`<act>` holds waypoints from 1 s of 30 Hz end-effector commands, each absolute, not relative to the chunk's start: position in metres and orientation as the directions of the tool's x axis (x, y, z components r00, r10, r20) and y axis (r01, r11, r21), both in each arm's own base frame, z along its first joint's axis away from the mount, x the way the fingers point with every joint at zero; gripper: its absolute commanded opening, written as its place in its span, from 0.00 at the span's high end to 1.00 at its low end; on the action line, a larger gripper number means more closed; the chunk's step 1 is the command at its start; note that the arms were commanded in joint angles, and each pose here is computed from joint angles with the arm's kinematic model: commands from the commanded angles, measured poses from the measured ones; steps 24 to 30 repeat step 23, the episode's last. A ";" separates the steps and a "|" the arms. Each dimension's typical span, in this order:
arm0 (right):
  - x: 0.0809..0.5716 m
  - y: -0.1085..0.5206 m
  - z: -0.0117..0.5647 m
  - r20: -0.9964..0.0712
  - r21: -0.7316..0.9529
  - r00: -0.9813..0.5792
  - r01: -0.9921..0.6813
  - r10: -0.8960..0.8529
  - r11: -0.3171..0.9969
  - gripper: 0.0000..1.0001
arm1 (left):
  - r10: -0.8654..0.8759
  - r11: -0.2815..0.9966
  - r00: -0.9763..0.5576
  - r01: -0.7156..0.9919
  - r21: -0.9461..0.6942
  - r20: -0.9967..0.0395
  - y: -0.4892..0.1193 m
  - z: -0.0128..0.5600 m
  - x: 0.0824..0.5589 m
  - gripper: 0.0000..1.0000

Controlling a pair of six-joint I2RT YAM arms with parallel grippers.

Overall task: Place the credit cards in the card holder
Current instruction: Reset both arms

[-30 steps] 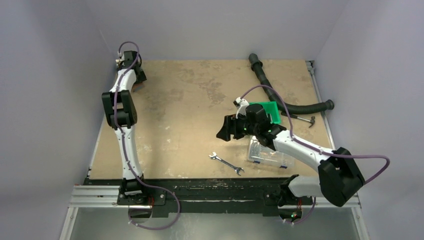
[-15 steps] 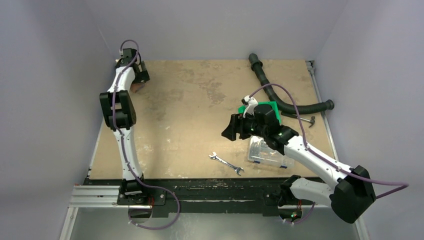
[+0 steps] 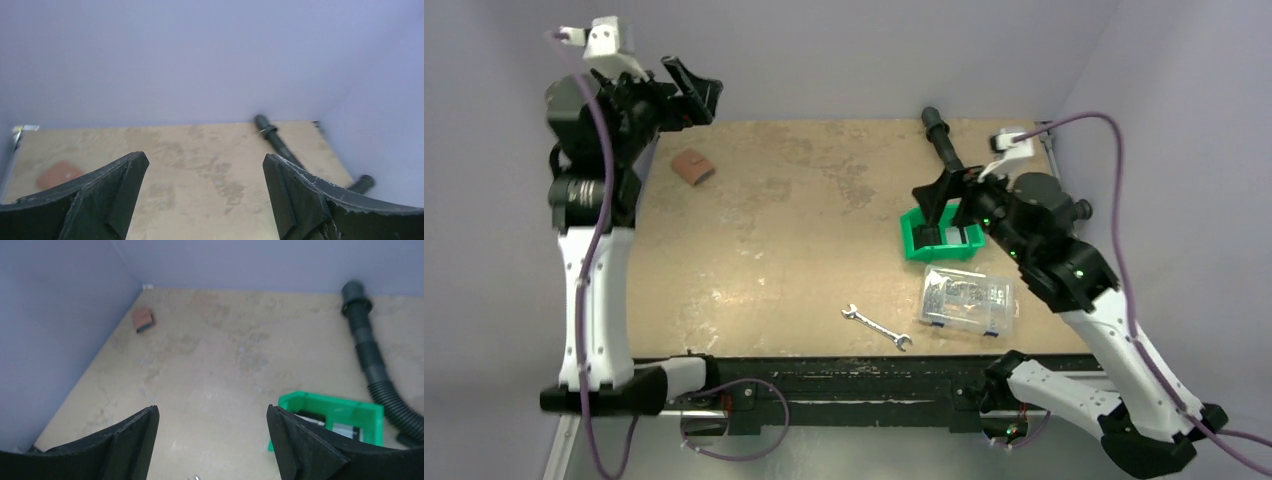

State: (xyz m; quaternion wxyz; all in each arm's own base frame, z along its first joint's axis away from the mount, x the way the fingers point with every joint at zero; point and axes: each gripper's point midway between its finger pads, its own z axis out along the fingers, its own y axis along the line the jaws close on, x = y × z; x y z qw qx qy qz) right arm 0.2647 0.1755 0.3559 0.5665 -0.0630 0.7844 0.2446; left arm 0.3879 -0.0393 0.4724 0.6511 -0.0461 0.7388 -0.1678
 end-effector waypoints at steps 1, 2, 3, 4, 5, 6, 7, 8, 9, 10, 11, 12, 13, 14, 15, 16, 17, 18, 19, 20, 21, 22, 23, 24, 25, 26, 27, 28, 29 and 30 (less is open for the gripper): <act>0.253 0.119 0.428 -0.966 0.235 -0.162 -0.244 0.200 0.941 0.12 | -0.311 0.858 -0.034 0.420 -0.296 -0.950 -0.080 0.506 0.345 0.03; 0.249 0.112 0.441 -0.969 0.235 -0.135 -0.230 0.209 0.944 0.11 | -0.316 0.842 0.009 0.463 -0.276 -0.949 -0.085 0.517 0.332 0.03; 0.245 0.105 0.452 -0.970 0.236 -0.112 -0.216 0.216 0.948 0.11 | -0.322 0.824 0.051 0.506 -0.254 -0.945 -0.091 0.527 0.318 0.03; 0.241 0.098 0.462 -0.970 0.238 -0.087 -0.203 0.225 0.950 0.11 | -0.322 0.814 0.090 0.535 -0.227 -0.942 -0.094 0.535 0.305 0.02; 0.237 0.092 0.471 -0.971 0.238 -0.064 -0.195 0.230 0.951 0.10 | -0.316 0.808 0.116 0.553 -0.203 -0.942 -0.097 0.540 0.296 0.02; 0.232 0.085 0.479 -0.971 0.239 -0.037 -0.188 0.236 0.953 0.09 | -0.301 0.810 0.141 0.561 -0.174 -0.943 -0.098 0.544 0.286 0.02; 0.227 0.078 0.487 -0.970 0.241 -0.008 -0.180 0.244 0.954 0.08 | -0.280 0.817 0.165 0.558 -0.145 -0.946 -0.097 0.547 0.278 0.01; 0.223 0.072 0.494 -0.969 0.241 0.022 -0.172 0.248 0.955 0.07 | -0.263 0.827 0.184 0.548 -0.123 -0.947 -0.095 0.549 0.271 0.01; 0.218 0.066 0.500 -0.966 0.242 0.047 -0.166 0.253 0.956 0.06 | -0.246 0.836 0.204 0.539 -0.101 -0.948 -0.093 0.550 0.265 0.00; 0.213 0.060 0.505 -0.964 0.243 0.073 -0.159 0.257 0.957 0.05 | -0.235 0.843 0.214 0.531 -0.089 -0.948 -0.092 0.550 0.261 0.00; 0.208 0.053 0.511 -0.961 0.242 0.101 -0.150 0.258 0.959 0.04 | -0.226 0.850 0.225 0.521 -0.079 -0.948 -0.092 0.550 0.258 0.00; 0.203 0.046 0.515 -0.957 0.244 0.123 -0.140 0.262 0.960 0.03 | -0.225 0.850 0.234 0.522 -0.073 -0.946 -0.095 0.550 0.254 0.00; 0.198 0.041 0.518 -0.953 0.249 0.142 -0.137 0.268 0.959 0.03 | -0.223 0.853 0.246 0.517 -0.067 -0.943 -0.095 0.550 0.252 0.00; 0.190 0.035 0.523 -0.944 0.261 0.168 -0.142 0.283 0.955 0.02 | -0.220 0.861 0.253 0.504 -0.066 -0.942 -0.093 0.549 0.252 0.00; 0.184 0.031 0.526 -0.936 0.273 0.190 -0.142 0.297 0.952 0.02 | -0.212 0.868 0.257 0.493 -0.061 -0.943 -0.093 0.548 0.253 0.00; 0.180 0.026 0.529 -0.927 0.285 0.210 -0.138 0.309 0.948 0.01 | -0.205 0.871 0.248 0.488 -0.061 -0.947 -0.093 0.544 0.256 0.00; 0.175 0.021 0.531 -0.919 0.298 0.228 -0.133 0.322 0.945 0.01 | -0.202 0.871 0.237 0.486 -0.064 -0.950 -0.094 0.541 0.258 0.00; 0.172 0.019 0.532 -0.918 0.292 0.237 -0.142 0.319 0.946 0.01 | -0.201 0.870 0.224 0.488 -0.069 -0.954 -0.096 0.538 0.261 0.00; 0.168 0.031 0.533 -0.922 0.262 0.233 -0.213 0.310 0.941 0.01 | -0.198 0.866 0.213 0.494 -0.069 -0.957 -0.098 0.534 0.263 0.00; 0.170 0.031 0.533 -0.923 0.271 0.224 -0.204 0.314 0.941 0.01 | -0.193 0.862 0.210 0.503 -0.064 -0.958 -0.101 0.533 0.262 0.00; 0.171 0.033 0.529 -0.928 0.275 0.201 -0.203 0.315 0.940 0.01 | -0.186 0.860 0.209 0.507 -0.056 -0.960 -0.103 0.531 0.262 0.00; 0.172 0.033 0.526 -0.931 0.275 0.192 -0.196 0.311 0.941 0.01 | -0.179 0.862 0.214 0.505 -0.048 -0.960 -0.103 0.532 0.261 0.00; 0.173 0.033 0.526 -0.931 0.273 0.192 -0.194 0.310 0.942 0.01 | -0.173 0.866 0.226 0.498 -0.039 -0.959 -0.102 0.534 0.258 0.00; 0.173 0.033 0.526 -0.931 0.273 0.192 -0.194 0.310 0.942 0.01 | -0.173 0.866 0.226 0.498 -0.039 -0.959 -0.102 0.534 0.258 0.00; 0.173 0.033 0.526 -0.931 0.273 0.192 -0.194 0.310 0.942 0.01 | -0.173 0.866 0.226 0.498 -0.039 -0.959 -0.102 0.534 0.258 0.00; 0.173 0.033 0.526 -0.931 0.273 0.192 -0.194 0.310 0.942 0.01 | -0.173 0.866 0.226 0.498 -0.039 -0.959 -0.102 0.534 0.258 0.00; 0.173 0.033 0.526 -0.931 0.273 0.192 -0.194 0.310 0.942 0.01 | -0.173 0.866 0.226 0.498 -0.039 -0.959 -0.102 0.534 0.258 0.00; 0.173 0.033 0.526 -0.931 0.273 0.192 -0.194 0.310 0.942 0.01 | -0.173 0.866 0.226 0.498 -0.039 -0.959 -0.102 0.534 0.258 0.00; 0.173 0.033 0.526 -0.931 0.273 0.192 -0.194 0.310 0.942 0.01 | -0.173 0.866 0.226 0.498 -0.039 -0.959 -0.102 0.534 0.258 0.00; 0.173 0.033 0.526 -0.931 0.273 0.192 -0.194 0.310 0.942 0.01 | -0.173 0.866 0.226 0.498 -0.039 -0.959 -0.102 0.534 0.258 0.00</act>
